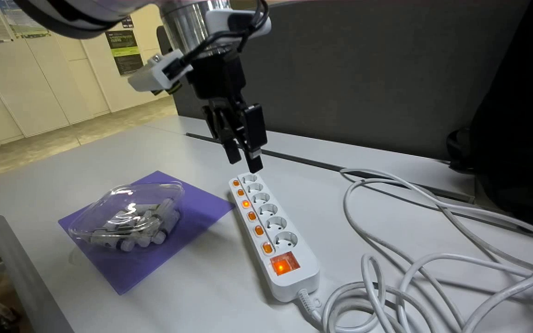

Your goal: Press the third switch from the right.

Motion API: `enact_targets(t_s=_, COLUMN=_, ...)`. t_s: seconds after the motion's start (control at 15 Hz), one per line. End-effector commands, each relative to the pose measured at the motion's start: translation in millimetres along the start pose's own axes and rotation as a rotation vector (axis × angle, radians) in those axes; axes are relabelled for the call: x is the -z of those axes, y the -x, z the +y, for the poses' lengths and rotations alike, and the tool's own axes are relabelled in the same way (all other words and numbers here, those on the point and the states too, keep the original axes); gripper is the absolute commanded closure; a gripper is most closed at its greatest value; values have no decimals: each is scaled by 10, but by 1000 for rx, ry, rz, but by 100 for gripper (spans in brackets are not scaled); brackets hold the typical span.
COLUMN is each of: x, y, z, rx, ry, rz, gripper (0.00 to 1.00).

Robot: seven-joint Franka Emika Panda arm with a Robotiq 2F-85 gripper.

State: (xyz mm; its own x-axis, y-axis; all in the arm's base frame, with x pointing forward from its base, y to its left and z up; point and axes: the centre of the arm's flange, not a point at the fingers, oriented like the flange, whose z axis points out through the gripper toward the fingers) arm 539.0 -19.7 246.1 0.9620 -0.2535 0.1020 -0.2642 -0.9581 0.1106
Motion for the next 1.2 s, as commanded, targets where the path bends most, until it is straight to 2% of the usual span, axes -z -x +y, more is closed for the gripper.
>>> enact_targets(t_s=0.0, x=-237, y=-245, z=-146, rx=24, ry=15, rz=0, gripper=63)
enact_targets(t_s=0.33, x=-551, y=-143, z=-240, rx=49, ry=-6, rz=-73, gripper=97)
enact_targets(t_s=0.47, x=-649, y=-116, z=-262, rx=52, ry=-14, rz=-87, gripper=100)
enact_targets(t_s=1.13, x=-917, y=-125, z=-343, rx=79, ry=-83, rz=-52, gripper=100)
